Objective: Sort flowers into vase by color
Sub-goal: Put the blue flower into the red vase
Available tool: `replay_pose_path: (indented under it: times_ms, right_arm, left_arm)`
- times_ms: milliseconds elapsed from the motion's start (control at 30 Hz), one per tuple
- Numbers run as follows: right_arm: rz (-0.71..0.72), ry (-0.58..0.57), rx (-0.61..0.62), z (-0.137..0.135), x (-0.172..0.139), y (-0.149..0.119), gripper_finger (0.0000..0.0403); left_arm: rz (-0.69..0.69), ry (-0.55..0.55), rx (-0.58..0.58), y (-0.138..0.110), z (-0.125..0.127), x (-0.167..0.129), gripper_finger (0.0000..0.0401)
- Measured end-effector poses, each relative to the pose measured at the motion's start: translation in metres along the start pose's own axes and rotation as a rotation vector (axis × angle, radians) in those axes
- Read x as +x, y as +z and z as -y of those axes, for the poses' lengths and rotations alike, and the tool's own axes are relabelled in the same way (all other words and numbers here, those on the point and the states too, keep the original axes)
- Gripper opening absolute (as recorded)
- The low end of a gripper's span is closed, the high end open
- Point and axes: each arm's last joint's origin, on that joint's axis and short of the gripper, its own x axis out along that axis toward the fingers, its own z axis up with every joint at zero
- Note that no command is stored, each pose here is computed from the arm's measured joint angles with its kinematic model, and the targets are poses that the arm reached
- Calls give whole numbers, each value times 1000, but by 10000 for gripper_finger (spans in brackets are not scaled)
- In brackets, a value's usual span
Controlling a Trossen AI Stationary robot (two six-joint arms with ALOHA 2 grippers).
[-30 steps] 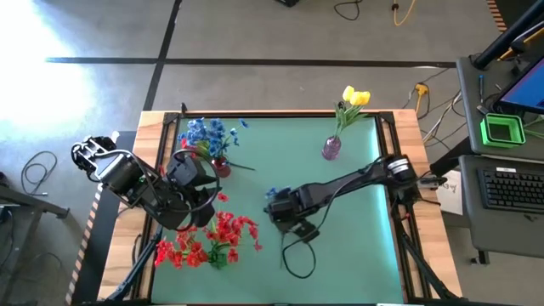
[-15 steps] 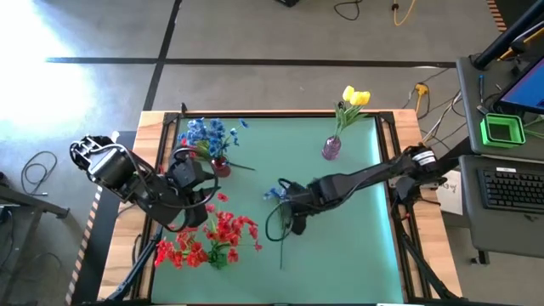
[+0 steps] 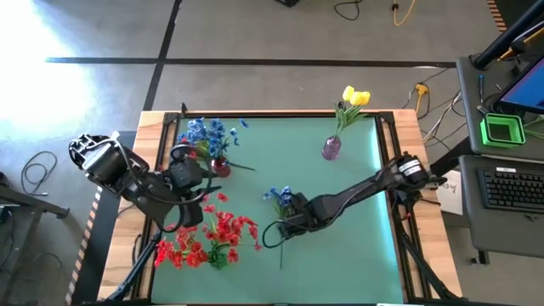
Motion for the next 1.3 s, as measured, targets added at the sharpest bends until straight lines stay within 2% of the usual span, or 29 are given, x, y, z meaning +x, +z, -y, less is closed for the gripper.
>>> replay_pose_path:
  times_ms: [100,300,400,667,833,1200,1300]
  right_arm:
    - [17,65,23,-14,9,2,329]
    - [15,63,61,-33,27,6,324]
    - [-10,16,72,-38,39,6,318]
    - [-41,-150,83,-37,42,6,282]
    - [-32,-175,20,-34,42,10,230]
    - [-56,-194,-160,-27,44,23,78]
    - [-92,-192,-242,-26,44,21,49]
  left_arm:
    - [13,-17,-12,3,-1,-4,123]
    - [5,-40,-16,4,-2,-6,123]
    - [2,-43,-15,3,-2,-6,123]
    - [-1,-43,-13,3,-2,-7,123]
    - [-2,-43,-15,3,-2,-7,123]
    - [-5,-41,-13,2,-2,-6,123]
    - [-5,-41,-10,2,-2,-6,123]
